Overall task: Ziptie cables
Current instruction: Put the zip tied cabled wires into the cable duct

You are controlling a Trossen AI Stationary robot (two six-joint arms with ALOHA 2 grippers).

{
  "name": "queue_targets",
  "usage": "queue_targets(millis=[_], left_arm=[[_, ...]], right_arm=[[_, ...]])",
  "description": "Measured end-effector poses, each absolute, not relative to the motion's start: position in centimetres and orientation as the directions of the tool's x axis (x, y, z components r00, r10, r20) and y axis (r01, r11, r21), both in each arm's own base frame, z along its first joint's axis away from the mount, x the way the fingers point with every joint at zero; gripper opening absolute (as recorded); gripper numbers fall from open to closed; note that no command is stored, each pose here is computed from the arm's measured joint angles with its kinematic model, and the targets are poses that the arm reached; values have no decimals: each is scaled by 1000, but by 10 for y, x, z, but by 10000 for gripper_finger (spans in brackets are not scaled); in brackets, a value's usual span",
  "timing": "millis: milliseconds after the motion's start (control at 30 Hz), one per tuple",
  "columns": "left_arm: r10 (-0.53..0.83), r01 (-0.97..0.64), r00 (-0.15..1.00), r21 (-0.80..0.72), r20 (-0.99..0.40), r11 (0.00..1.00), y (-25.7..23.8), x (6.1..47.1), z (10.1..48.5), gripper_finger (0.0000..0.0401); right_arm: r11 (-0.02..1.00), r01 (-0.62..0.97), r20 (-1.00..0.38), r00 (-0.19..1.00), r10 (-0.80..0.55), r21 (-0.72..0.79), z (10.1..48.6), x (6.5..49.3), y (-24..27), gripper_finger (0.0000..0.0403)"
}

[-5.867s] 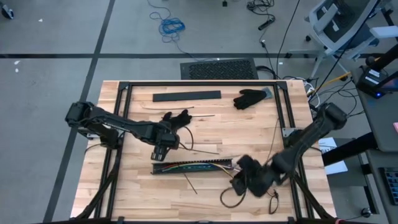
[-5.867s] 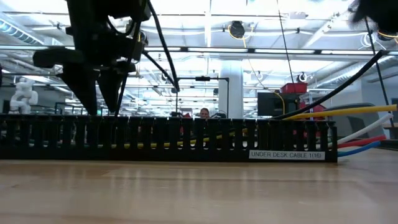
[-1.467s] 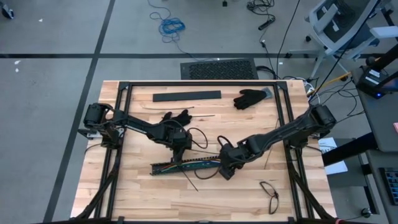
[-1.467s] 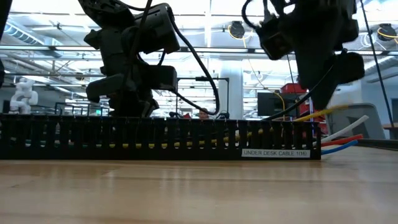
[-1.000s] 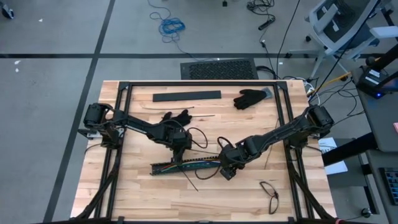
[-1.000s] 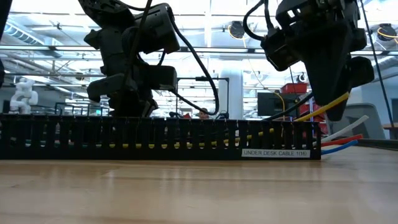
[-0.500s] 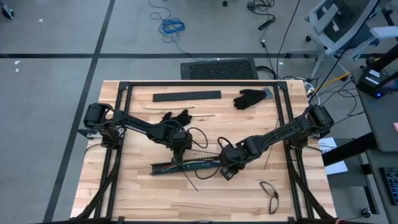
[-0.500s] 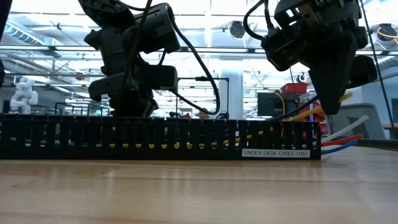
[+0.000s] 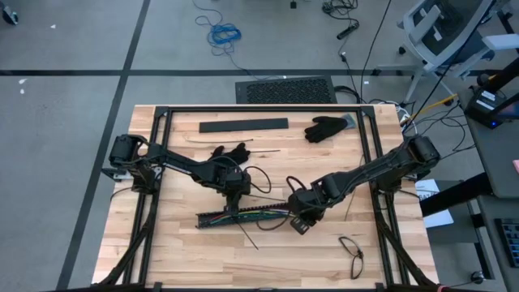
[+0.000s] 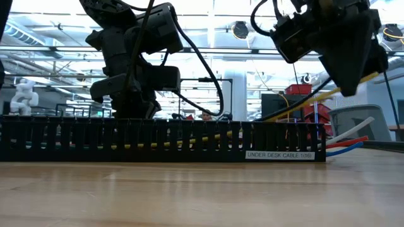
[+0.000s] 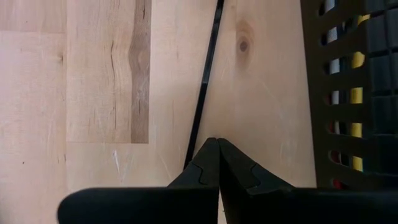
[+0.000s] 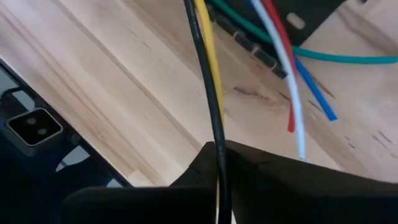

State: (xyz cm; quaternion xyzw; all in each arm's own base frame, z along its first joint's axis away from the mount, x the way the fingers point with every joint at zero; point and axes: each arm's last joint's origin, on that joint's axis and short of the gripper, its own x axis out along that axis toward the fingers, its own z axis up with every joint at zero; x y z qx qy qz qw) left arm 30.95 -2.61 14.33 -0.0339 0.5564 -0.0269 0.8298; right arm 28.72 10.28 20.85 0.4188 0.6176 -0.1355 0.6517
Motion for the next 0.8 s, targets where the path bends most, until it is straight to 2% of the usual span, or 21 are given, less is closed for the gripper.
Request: queue_targets(millis=[233,467,800], left_arm=[[-83,7,382,-86,-921,996,-26,310,143,1],[-83,9,376,-86,-923,996,-27,309,143,1],[-84,9,367,-87,-926,996,-27,308,143,1]], right_arm=[[617,697,-926,204,318,365,211,287,93,8],[631,725,-958,162,235,277,209,283,83,8],[664,708,-971,174,165,240,208,284,77,9]])
